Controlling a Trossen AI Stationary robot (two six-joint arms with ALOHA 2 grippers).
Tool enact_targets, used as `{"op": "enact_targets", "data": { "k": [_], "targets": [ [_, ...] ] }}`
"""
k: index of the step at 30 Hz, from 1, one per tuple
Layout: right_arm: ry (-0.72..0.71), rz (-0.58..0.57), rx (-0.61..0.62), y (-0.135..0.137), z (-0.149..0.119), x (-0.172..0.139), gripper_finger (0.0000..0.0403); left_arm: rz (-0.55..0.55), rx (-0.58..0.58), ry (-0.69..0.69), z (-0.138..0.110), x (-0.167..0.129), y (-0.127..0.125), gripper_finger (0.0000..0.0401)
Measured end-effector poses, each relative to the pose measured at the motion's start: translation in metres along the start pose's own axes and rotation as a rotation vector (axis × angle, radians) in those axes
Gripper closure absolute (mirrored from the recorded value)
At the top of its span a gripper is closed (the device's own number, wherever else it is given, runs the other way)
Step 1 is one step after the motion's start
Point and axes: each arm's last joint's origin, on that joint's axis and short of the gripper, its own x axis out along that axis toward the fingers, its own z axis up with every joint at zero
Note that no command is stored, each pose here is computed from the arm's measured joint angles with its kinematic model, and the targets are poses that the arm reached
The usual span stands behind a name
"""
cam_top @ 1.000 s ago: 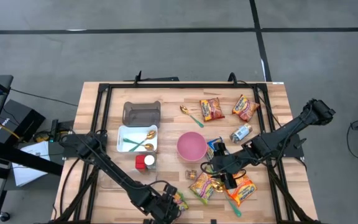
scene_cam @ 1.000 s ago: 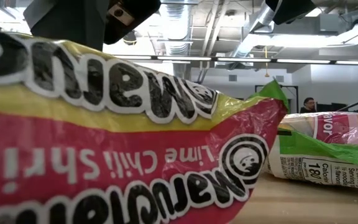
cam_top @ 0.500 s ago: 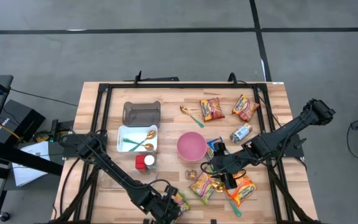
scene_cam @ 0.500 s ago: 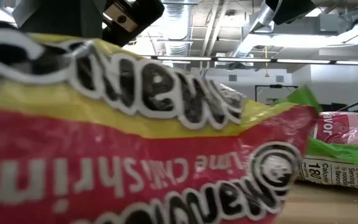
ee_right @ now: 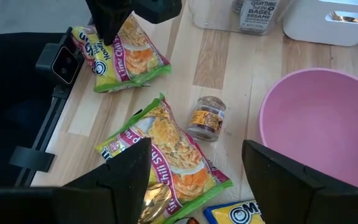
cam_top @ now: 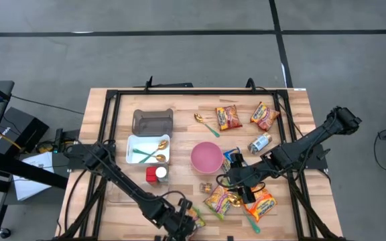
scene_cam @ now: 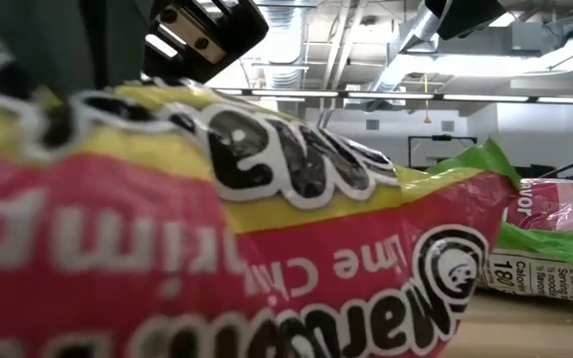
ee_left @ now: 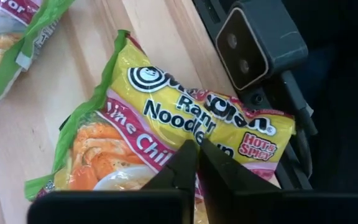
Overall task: Pick & Place Food Item
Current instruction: Put the green noodle pack into the black transparent bin
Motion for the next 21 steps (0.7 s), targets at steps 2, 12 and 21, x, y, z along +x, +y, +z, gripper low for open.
{"op": "enact_targets", "data": {
  "k": [2,12,21],
  "targets": [
    [0.0,0.0,0.0,0.0,0.0,0.0,0.0159,0.01,-0.002,-0.015,0.002,-0.003,0.001,0.0394],
    [0.004,-0.001,0.001,0.0,0.0,0.0,0.0159,0.063,-0.014,-0.12,0.016,-0.034,0.006,0.04],
    [0.007,-0.001,0.0,0.0,-0.001,0.0,0.0159,0.24,-0.015,-0.247,0.029,-0.082,0.015,0.0401]
  ]
}}
